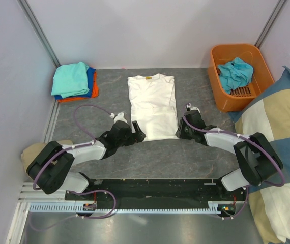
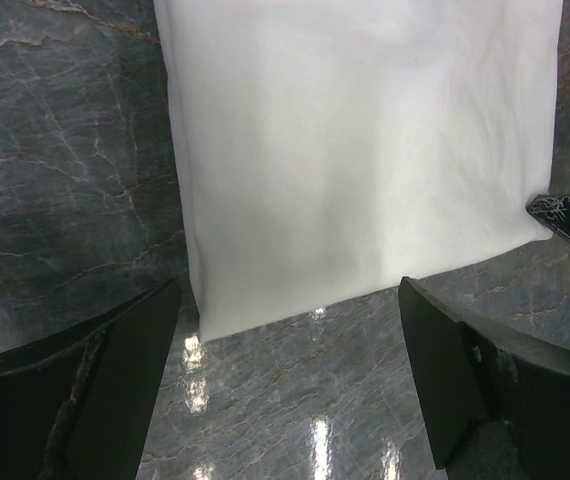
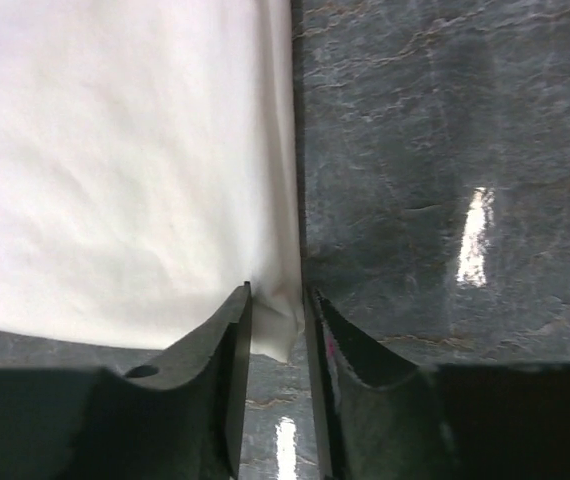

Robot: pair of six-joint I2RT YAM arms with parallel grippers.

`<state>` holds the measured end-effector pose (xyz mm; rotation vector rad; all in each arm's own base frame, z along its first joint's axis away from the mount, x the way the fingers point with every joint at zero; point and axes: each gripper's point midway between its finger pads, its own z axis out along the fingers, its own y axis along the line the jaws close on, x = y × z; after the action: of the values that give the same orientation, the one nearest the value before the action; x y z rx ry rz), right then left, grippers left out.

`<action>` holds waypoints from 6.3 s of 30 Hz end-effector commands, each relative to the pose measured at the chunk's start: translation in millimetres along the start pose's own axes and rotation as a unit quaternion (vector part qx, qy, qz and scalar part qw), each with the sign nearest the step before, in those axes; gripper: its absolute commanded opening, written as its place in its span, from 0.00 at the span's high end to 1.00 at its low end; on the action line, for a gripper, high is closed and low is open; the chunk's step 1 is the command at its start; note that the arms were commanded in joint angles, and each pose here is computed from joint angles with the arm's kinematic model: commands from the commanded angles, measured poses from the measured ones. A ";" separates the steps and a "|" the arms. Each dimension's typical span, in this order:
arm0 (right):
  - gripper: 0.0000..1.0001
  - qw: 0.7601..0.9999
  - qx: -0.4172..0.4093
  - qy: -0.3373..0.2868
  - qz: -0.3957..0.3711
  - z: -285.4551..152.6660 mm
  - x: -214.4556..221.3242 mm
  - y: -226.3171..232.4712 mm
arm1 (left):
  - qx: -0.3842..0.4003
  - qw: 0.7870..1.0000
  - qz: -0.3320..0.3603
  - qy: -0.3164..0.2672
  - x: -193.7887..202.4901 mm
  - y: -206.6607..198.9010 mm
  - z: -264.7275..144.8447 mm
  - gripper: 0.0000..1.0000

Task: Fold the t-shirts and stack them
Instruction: Fold the tshirt, then neatly place the folded tshirt to the corner

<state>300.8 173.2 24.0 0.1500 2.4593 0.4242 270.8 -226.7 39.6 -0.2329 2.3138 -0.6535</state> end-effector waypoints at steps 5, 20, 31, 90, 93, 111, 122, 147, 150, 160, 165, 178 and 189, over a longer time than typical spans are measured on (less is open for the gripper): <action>0.97 0.997 -0.061 0.027 0.029 -3.0 18.2 18.8 | -0.040 0.998 -0.008 0.055 35.0 26.5 -8.9 0.01; 1.00 0.998 -0.052 0.024 0.033 -10.4 20.4 15.1 | -0.076 0.995 0.018 0.056 42.1 51.4 -18.4 0.21; 1.00 0.998 -0.050 0.031 0.033 -8.9 22.1 14.3 | -0.091 0.994 0.009 0.058 49.1 62.8 -21.3 0.39; 1.00 0.988 -0.109 -0.102 0.044 -167.9 -44.6 104.5 | 0.112 0.989 0.068 -0.065 -75.7 -117.9 -188.8 0.98; 1.00 0.987 -0.084 -0.130 0.045 -137.8 -66.3 117.6 | 0.107 0.987 0.083 -0.082 -93.1 -132.9 -161.4 0.98; 1.00 0.982 -0.014 -0.177 0.057 -55.2 -144.9 94.1 | -0.008 0.990 0.069 -0.125 -159.9 -50.0 -70.8 0.98; 1.00 0.987 -0.002 -0.155 0.052 -2.9 -149.2 79.7 | -0.044 0.993 0.067 -0.089 -136.9 -13.2 -36.5 0.98; 0.23 0.974 0.009 -0.209 0.091 36.0 -232.0 13.6 | -0.161 0.971 -0.033 -0.171 -212.0 73.9 -19.7 0.00; 0.21 0.974 0.008 -0.204 0.097 24.5 -223.8 4.9 | -0.146 0.970 -0.037 -0.190 -219.1 65.9 -34.4 0.00; 0.18 0.991 -0.038 -0.102 0.075 -2.6 -141.2 22.9 | -0.053 0.990 -0.040 -0.123 -155.5 44.4 -47.9 0.00; 0.18 0.995 -0.045 -0.066 0.059 -22.1 -106.7 21.5 | -0.007 0.996 -0.028 -0.087 -111.3 28.3 -57.3 0.00; 0.17 0.999 -0.023 -0.038 0.031 -52.8 -52.2 3.4 | 0.045 0.998 -0.021 -0.048 -69.2 5.7 -76.8 0.00; 0.18 0.994 -0.098 0.003 0.051 -70.2 -28.1 39.4 | 0.020 0.990 0.058 -0.125 -178.1 -26.2 -45.6 0.00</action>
<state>301.1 165.2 91.5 0.2215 2.4117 0.5777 305.1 -168.3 126.6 -0.2333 2.2132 -0.6349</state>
